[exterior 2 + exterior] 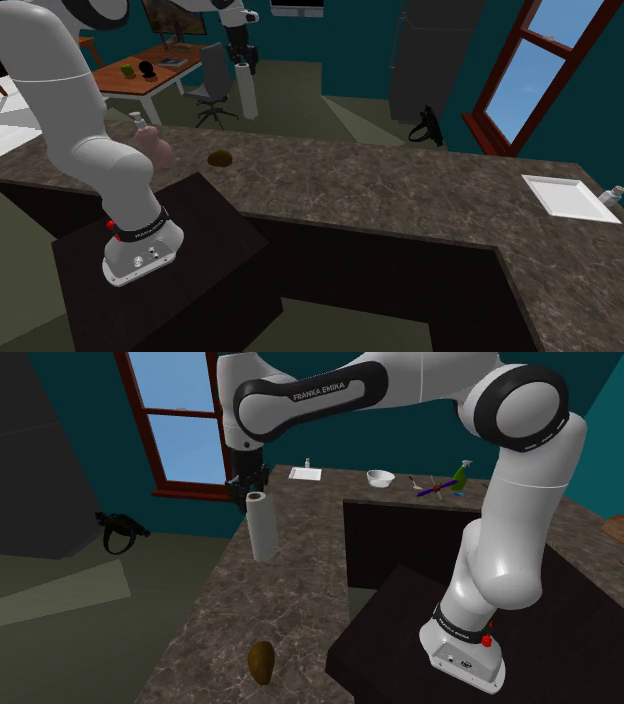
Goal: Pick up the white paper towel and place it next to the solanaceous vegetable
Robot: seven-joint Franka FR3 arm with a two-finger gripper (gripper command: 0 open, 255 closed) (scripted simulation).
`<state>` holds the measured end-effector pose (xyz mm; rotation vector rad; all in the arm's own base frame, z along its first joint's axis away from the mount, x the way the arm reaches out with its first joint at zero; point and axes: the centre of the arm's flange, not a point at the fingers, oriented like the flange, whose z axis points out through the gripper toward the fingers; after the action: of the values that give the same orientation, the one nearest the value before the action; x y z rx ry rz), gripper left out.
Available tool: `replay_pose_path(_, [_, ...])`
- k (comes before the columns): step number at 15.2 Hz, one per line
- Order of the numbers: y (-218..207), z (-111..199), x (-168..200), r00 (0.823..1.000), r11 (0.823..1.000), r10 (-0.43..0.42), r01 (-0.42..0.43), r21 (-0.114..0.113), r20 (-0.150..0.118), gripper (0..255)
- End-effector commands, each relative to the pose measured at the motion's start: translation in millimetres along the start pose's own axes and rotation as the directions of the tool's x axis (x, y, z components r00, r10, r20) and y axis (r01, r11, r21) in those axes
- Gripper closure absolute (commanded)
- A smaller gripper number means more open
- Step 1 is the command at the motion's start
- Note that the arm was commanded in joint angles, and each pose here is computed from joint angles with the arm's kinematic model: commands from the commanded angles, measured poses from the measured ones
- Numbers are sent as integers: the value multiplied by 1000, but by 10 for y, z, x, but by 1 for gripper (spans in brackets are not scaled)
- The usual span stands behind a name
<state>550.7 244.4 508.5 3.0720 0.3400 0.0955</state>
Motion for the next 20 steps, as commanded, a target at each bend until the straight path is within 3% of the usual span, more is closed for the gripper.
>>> replay_pose_path(1, [-254, -24, 11, 1000, 1000, 2, -2, 0, 0, 255])
replay_pose_path(20, [-339, 921, -42, 1000, 1000, 2, -2, 0, 0, 255])
